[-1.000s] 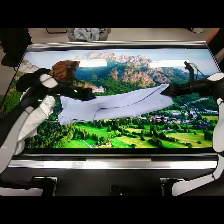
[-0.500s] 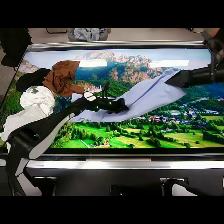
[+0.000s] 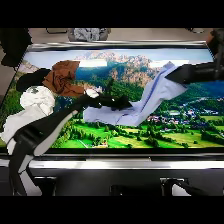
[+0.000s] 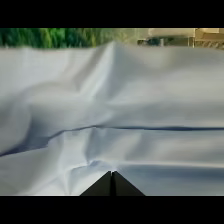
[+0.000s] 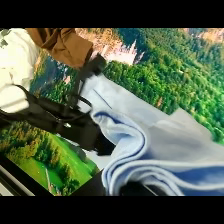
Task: Fold the shirts.
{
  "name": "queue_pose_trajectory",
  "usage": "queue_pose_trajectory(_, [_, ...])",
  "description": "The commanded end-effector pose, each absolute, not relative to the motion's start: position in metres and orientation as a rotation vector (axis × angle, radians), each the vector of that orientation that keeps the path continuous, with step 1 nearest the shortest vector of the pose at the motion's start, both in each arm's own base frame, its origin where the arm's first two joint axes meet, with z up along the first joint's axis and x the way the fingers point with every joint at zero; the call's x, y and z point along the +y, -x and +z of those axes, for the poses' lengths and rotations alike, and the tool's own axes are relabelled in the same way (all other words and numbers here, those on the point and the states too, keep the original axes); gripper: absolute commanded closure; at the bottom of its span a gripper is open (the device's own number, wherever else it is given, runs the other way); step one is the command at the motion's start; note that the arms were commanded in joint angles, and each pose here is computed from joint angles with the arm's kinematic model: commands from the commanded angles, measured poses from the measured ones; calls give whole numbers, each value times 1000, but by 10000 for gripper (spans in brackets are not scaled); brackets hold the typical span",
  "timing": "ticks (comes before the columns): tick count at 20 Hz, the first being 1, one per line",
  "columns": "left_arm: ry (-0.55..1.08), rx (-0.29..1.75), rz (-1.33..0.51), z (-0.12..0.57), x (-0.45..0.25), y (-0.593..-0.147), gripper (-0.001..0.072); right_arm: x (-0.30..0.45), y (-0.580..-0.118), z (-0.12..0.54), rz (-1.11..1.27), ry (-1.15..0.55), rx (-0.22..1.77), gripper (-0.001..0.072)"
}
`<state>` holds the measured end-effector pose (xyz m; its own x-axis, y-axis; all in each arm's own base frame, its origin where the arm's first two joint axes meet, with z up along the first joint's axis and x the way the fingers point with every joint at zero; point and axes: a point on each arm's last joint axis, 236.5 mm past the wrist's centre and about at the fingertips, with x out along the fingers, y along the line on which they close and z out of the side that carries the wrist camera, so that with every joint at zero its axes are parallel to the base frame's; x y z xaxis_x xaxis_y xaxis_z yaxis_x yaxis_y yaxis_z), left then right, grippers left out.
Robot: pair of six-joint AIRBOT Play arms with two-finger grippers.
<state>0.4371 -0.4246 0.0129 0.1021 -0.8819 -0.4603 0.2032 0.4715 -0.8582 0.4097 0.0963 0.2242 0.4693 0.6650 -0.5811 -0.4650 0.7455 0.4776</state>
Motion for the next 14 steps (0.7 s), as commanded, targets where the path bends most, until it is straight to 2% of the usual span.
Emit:
queue_pose_trajectory(1, [518,1103,-840,62,-329,-466,680,157,-441,214,787,-313,780,664])
queue_pose_trajectory(3, [499,991,-761,115,-258,-486,680,213,-454,201,853,-344,765,663])
queue_pose_trajectory(7, [516,800,-628,202,-147,-489,679,327,-450,144,984,-428,855,662])
queue_pose_trajectory(11, [499,662,-557,259,-101,-472,679,400,-436,69,1028,-504,986,660])
queue_pose_trajectory(12, [490,646,-559,268,-100,-466,679,408,-438,53,1011,-522,1005,587])
queue_pose_trajectory(13, [480,639,-566,273,-102,-462,679,414,-439,42,1005,-549,1018,259])
queue_pose_trajectory(14, [475,642,-574,275,-104,-458,679,414,-442,40,1013,-542,1002,25])
